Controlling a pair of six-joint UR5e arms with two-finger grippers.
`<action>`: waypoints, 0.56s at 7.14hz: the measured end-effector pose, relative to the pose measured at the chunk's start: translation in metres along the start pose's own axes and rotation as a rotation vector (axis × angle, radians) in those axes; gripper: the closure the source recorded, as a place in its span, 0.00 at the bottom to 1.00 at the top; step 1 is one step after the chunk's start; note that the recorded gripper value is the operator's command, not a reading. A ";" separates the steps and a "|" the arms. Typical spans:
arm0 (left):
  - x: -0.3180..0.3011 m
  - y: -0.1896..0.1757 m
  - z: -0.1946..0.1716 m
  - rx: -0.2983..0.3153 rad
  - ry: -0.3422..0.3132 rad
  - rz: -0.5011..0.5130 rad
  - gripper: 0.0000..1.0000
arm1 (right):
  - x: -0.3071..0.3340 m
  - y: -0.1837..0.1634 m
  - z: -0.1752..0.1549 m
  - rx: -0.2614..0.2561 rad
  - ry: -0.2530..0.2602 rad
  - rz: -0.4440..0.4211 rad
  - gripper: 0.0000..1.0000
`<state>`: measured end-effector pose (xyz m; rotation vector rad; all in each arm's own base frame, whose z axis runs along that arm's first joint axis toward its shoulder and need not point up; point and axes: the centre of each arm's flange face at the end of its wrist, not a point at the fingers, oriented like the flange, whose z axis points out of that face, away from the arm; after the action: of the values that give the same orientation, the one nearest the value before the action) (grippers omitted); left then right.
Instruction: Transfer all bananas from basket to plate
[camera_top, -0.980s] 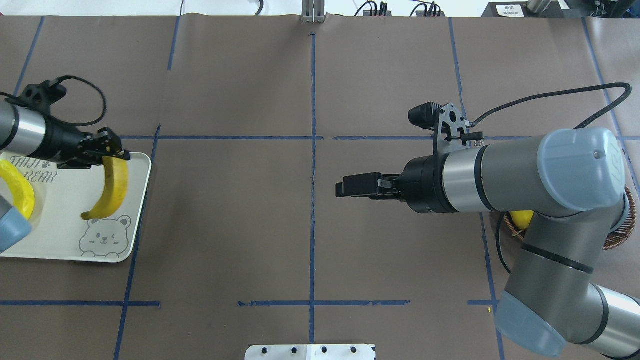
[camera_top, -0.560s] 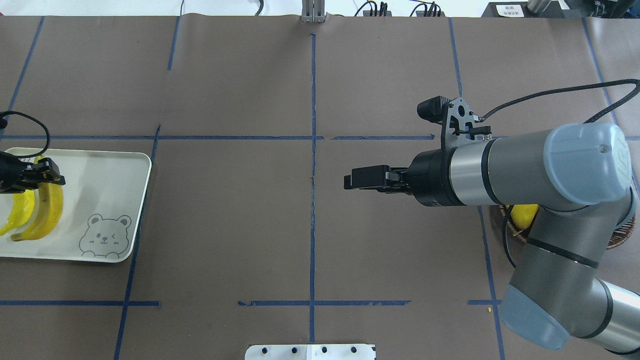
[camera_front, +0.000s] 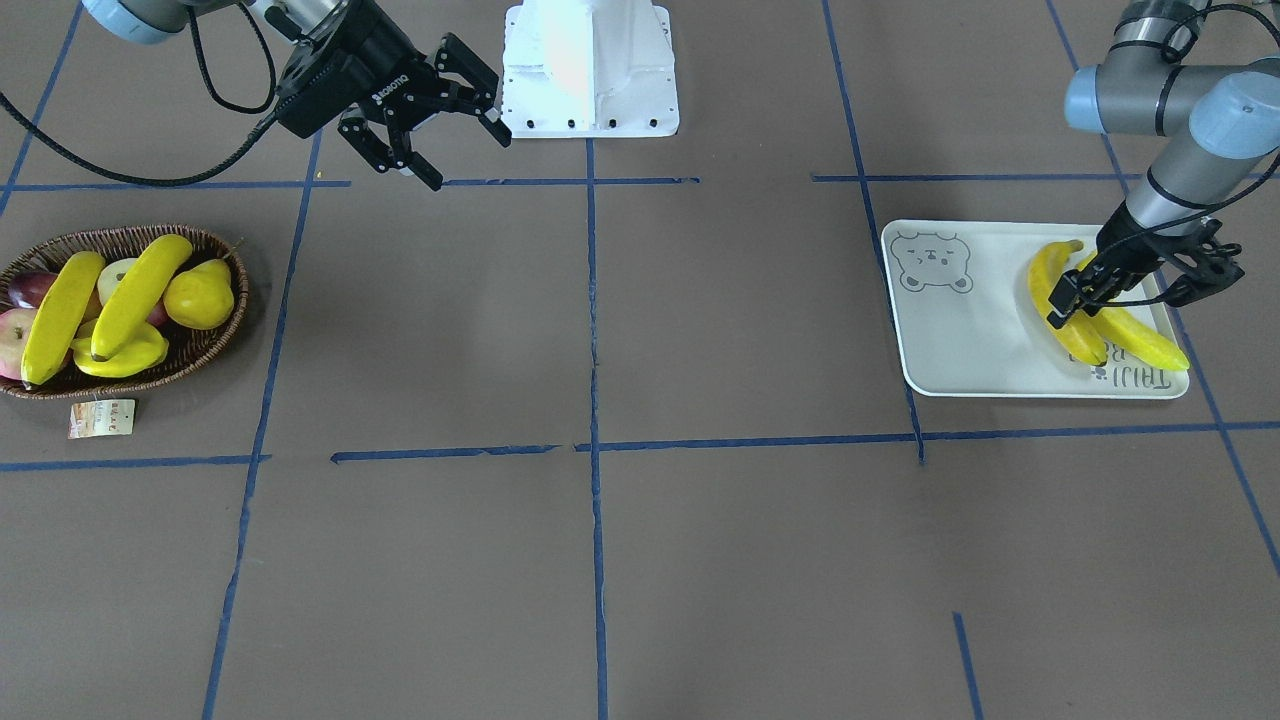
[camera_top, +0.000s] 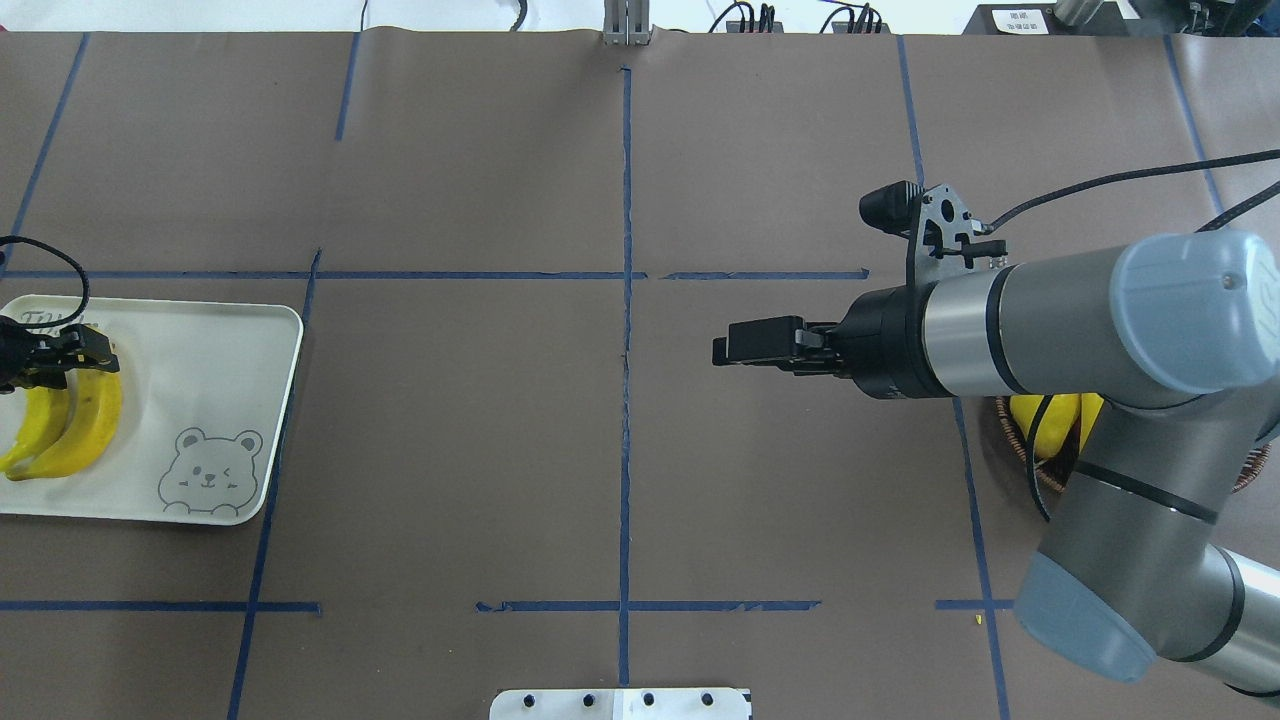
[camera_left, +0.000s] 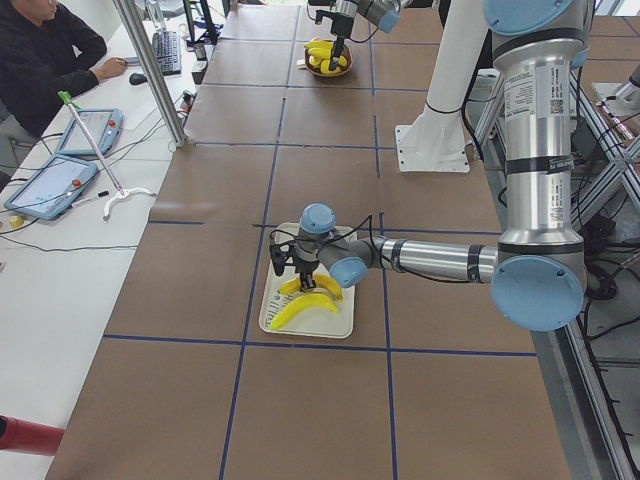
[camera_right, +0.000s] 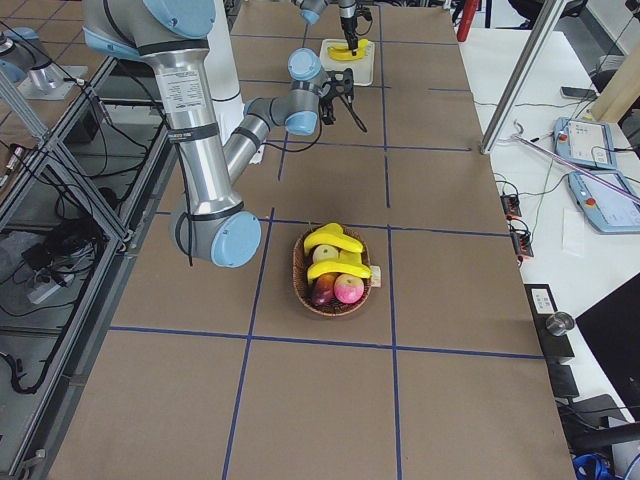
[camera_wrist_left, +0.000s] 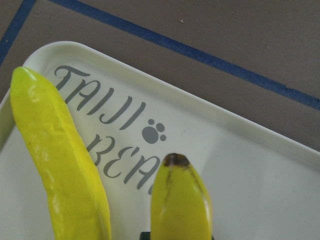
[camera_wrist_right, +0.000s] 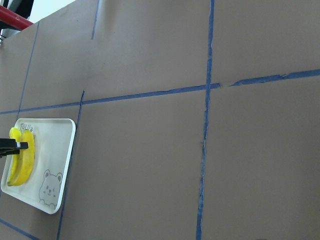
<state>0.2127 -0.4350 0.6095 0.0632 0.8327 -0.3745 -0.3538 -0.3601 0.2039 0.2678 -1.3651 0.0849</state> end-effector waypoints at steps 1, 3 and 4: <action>0.003 0.000 -0.004 -0.003 0.011 0.020 0.00 | 0.011 -0.007 -0.006 -0.002 0.014 0.008 0.00; 0.019 -0.002 -0.028 -0.042 0.076 0.030 0.00 | 0.058 -0.027 -0.031 -0.003 0.081 0.042 0.00; 0.027 -0.009 -0.052 -0.066 0.125 0.019 0.00 | 0.092 -0.034 -0.048 0.001 0.131 0.057 0.00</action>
<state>0.1892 -0.4407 0.5548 0.0334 0.9672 -0.3274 -0.2814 -0.3900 0.2801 0.2206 -1.2421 0.1481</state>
